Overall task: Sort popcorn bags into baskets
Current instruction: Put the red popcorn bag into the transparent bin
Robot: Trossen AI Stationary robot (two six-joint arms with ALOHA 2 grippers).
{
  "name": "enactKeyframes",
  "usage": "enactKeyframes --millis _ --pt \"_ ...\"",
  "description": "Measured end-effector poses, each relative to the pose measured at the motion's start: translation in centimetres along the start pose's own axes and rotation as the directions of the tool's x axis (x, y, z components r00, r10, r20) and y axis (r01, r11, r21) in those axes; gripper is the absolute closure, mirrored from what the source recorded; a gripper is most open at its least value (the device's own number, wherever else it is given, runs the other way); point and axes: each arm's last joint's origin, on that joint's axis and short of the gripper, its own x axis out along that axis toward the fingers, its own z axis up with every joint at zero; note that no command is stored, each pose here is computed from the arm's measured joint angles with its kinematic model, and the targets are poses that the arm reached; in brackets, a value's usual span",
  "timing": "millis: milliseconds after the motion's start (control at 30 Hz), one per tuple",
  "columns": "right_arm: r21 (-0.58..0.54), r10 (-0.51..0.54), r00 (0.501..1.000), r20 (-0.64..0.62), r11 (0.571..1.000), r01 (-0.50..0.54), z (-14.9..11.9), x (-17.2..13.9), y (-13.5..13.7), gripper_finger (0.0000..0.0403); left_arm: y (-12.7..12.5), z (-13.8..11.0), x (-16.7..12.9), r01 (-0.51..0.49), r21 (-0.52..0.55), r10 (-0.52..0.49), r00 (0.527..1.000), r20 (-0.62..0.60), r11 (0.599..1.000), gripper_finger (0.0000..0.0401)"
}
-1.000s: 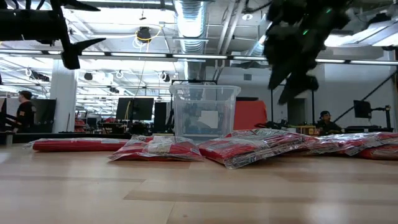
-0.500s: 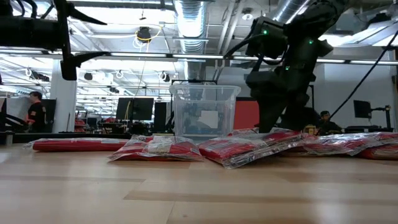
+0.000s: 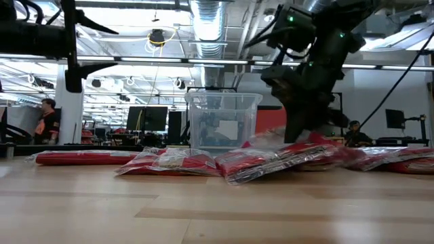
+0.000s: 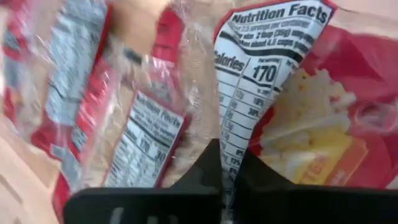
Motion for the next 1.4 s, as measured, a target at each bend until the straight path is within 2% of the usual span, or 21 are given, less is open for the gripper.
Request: enactKeyframes --millis 133,267,433,533,667,800,900,1000,1133,1200,1400 --pt "0.050 0.000 1.000 0.026 0.999 -0.002 1.0 -1.6 0.2 0.0382 0.2 -0.1 0.0 -0.015 0.015 0.015 1.000 -0.011 1.000 0.0108" --pt "0.060 0.020 0.998 0.052 0.998 -0.024 1.9 -3.9 0.6 0.0396 0.2 -0.2 0.0 -0.014 0.018 0.014 1.000 -0.020 1.000 0.0108" --pt "0.080 0.021 0.998 0.059 0.996 -0.026 2.3 -6.6 0.3 0.0385 0.4 -0.3 0.0 -0.028 0.017 0.029 0.999 -0.031 0.999 0.0108" --pt "0.076 0.084 0.991 0.104 0.993 -0.092 2.3 -8.5 0.5 0.0396 0.5 -0.4 0.0 -0.037 0.007 0.038 0.999 -0.037 0.999 0.0108" --pt "0.096 0.190 0.965 0.183 0.973 -0.209 2.7 -12.0 0.2 0.0390 0.5 -0.4 0.0 -0.042 0.004 0.042 0.998 -0.040 0.999 0.0108" --pt "0.057 0.326 0.870 0.370 0.927 -0.372 4.2 -15.6 -0.2 0.0397 0.6 -0.4 0.0 -0.045 -0.010 0.044 0.998 -0.041 0.999 0.0108" --pt "0.019 0.368 0.786 0.497 0.901 -0.434 6.2 -17.3 -1.0 0.0396 0.7 -0.5 0.0 -0.055 -0.020 0.054 0.998 -0.045 0.998 0.0108" --pt "0.019 0.323 0.768 0.552 0.917 -0.399 8.8 -17.8 -2.6 0.0398 0.8 -0.6 0.0 -0.071 -0.034 0.069 0.996 -0.052 0.997 0.0108" --pt "0.006 0.284 0.771 0.570 0.937 -0.350 13.3 -17.6 -4.1 0.0397 1.0 -0.7 -0.1 -0.089 -0.043 0.086 0.994 -0.063 0.995 0.0108" --pt "-0.002 0.282 0.788 0.548 0.942 -0.336 15.6 -17.0 -4.6 0.0396 1.1 -0.7 -0.1 -0.096 -0.051 0.092 0.994 -0.066 0.994 0.0108" --pt "-0.040 0.301 0.812 0.500 0.945 -0.325 21.3 -14.7 -4.6 0.0398 1.2 -0.8 -0.1 -0.104 -0.050 0.100 0.992 -0.071 0.993 0.0108"
